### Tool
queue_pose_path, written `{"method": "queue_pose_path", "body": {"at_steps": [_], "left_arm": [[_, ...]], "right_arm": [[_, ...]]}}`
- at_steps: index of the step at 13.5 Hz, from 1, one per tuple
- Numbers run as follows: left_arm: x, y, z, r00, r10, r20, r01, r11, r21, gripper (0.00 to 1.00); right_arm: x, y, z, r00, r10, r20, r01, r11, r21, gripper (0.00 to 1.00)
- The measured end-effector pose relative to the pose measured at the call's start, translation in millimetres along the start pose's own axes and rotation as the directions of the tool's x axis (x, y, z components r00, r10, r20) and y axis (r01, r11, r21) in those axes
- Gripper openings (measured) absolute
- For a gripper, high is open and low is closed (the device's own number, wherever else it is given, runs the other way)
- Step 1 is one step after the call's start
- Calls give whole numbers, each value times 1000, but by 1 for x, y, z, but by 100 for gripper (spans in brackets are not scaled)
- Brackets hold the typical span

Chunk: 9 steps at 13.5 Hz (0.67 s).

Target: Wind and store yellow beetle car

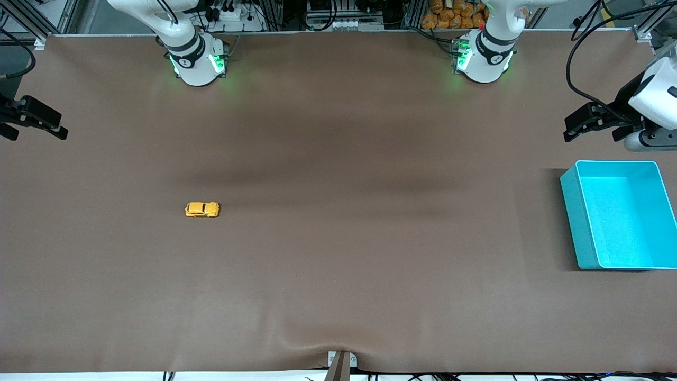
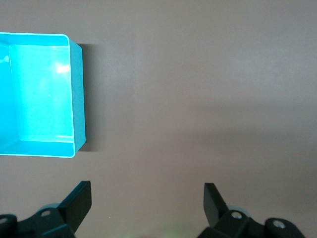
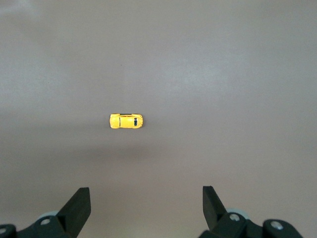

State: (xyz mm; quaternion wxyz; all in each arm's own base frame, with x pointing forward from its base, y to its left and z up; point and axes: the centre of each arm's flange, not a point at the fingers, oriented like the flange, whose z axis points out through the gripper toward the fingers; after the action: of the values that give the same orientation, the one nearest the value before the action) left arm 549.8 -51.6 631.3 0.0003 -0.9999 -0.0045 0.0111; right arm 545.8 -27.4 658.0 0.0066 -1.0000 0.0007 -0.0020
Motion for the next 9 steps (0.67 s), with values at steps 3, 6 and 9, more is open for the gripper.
{"method": "queue_pose_path", "body": {"at_steps": [3,6,9], "left_arm": [[0,0,0,1000,0,0,0,1000,0,100],[0,0,0,1000,0,0,0,1000,0,100],[0,0,0,1000,0,0,0,1000,0,100]], "right_arm": [[0,0,0,1000,0,2,0,1000,1,100],[0,-2,0,1000,-4,3,4,1000,2,100],[0,-3,2,1000,-5,7,5,1000,2,100]]}}
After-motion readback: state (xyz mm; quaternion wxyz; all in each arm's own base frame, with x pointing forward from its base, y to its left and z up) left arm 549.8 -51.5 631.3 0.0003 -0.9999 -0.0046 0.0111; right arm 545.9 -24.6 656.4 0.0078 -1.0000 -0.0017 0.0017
